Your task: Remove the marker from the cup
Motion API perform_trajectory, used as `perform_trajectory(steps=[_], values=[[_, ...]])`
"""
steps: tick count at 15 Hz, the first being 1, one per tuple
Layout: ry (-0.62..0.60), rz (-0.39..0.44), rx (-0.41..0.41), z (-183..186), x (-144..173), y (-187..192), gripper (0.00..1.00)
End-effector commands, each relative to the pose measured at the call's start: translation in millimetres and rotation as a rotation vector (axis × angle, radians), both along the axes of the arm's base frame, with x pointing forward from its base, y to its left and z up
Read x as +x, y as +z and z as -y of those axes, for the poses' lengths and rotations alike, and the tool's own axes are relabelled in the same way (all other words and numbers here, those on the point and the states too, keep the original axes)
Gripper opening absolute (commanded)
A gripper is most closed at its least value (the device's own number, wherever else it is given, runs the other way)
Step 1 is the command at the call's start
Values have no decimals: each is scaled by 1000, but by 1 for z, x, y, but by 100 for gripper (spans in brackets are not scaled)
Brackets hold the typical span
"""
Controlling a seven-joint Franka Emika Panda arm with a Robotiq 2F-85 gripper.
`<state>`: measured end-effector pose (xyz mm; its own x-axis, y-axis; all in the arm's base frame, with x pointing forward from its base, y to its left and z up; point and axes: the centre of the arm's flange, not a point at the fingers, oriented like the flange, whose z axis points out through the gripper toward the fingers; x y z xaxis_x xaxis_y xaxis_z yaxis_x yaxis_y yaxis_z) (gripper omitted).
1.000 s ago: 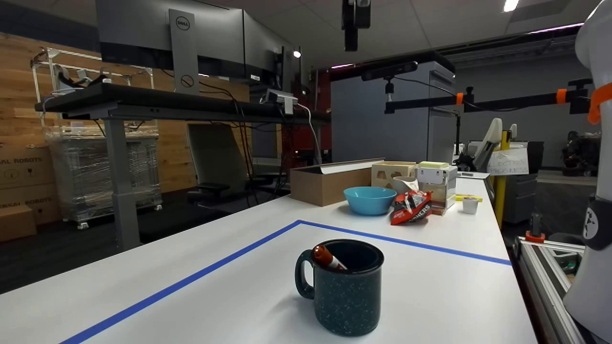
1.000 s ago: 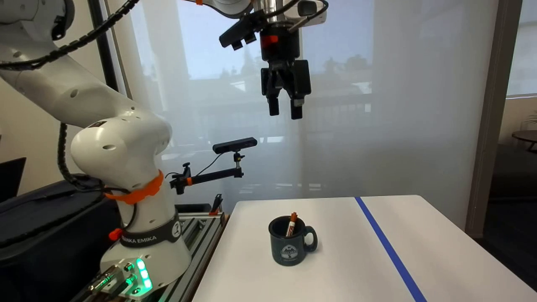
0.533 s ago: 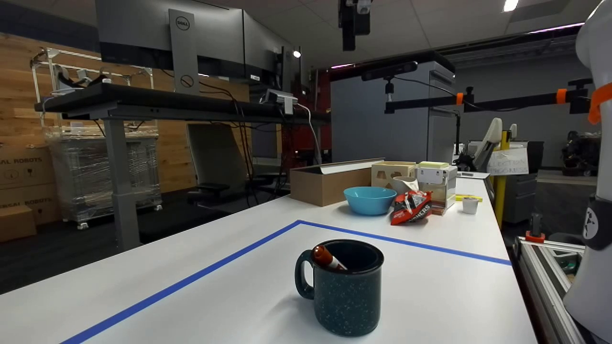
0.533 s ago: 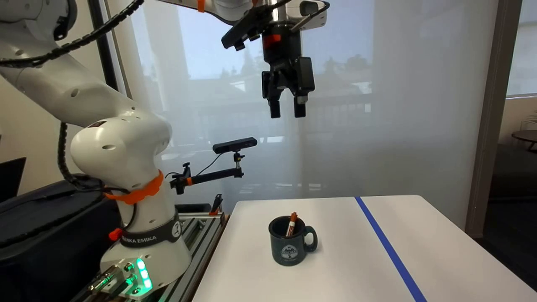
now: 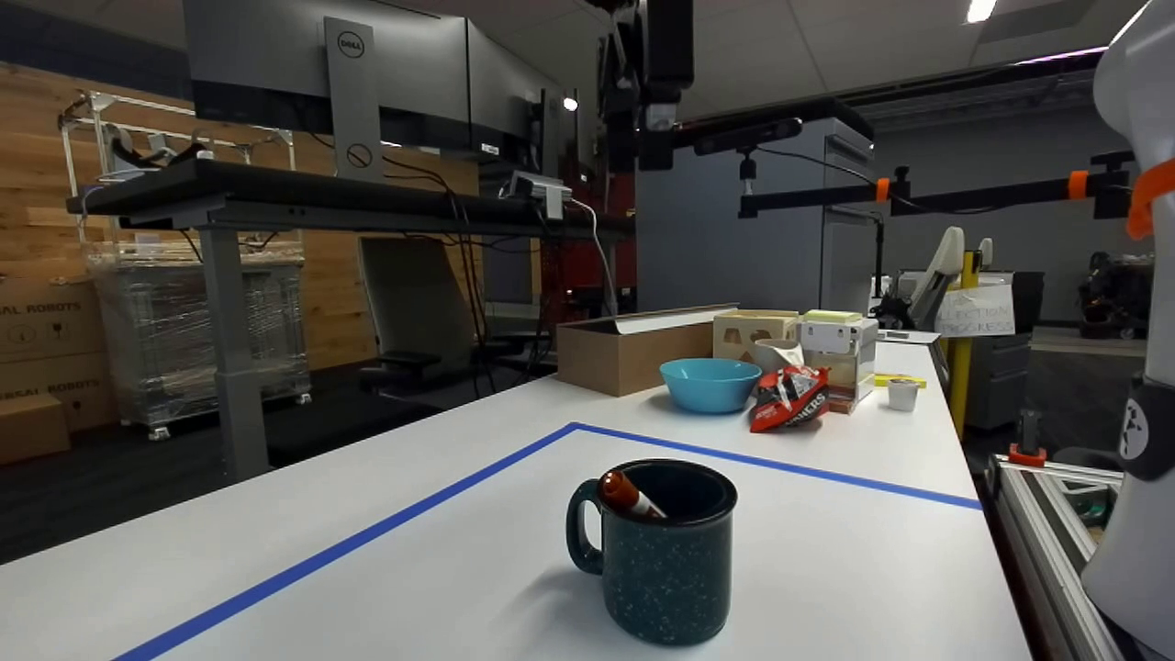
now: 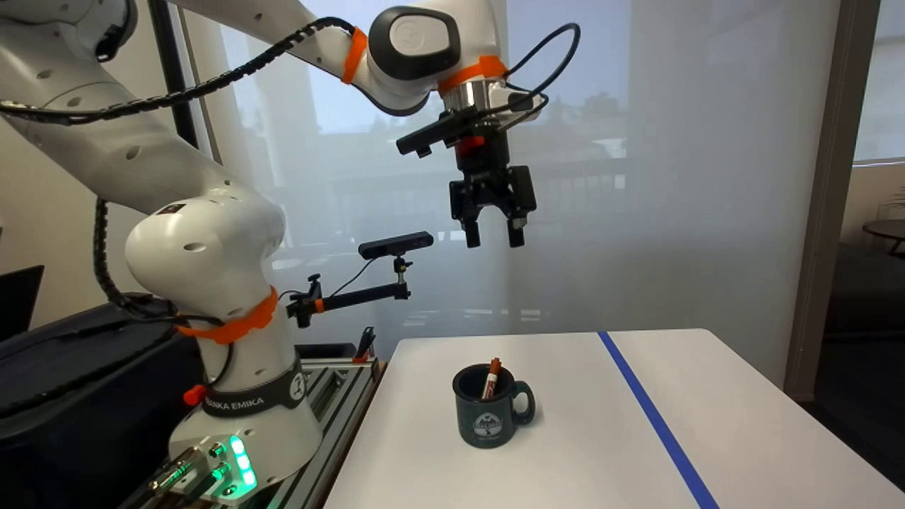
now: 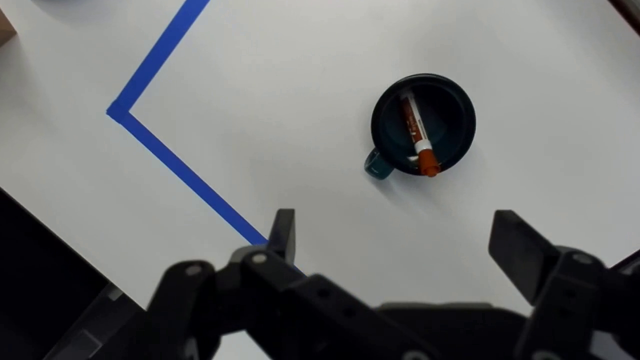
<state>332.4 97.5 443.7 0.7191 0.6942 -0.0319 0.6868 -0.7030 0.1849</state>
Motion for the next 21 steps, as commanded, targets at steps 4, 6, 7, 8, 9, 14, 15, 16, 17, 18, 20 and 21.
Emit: perform_trajectory(steps=[4, 6, 7, 8, 9, 14, 15, 16, 17, 18, 20, 21], values=[[26, -63, 91, -24, -32, -73, 100], [28, -66, 68, -27, -14, -52, 100], [31, -77, 68, -29, -14, -56, 100], [30, -80, 66, -28, -13, -57, 100], [29, -80, 67, -28, -13, -57, 100], [71, -38, -9, -26, -7, -54, 100], [77, -40, -7, -25, -8, -58, 100], [82, -40, -8, -25, -9, -62, 100], [90, -36, -2, -26, -10, -66, 100], [90, -38, 4, -26, -10, -70, 100], [102, -36, 18, -26, -11, -80, 100], [102, -35, 18, -26, -10, -86, 100]])
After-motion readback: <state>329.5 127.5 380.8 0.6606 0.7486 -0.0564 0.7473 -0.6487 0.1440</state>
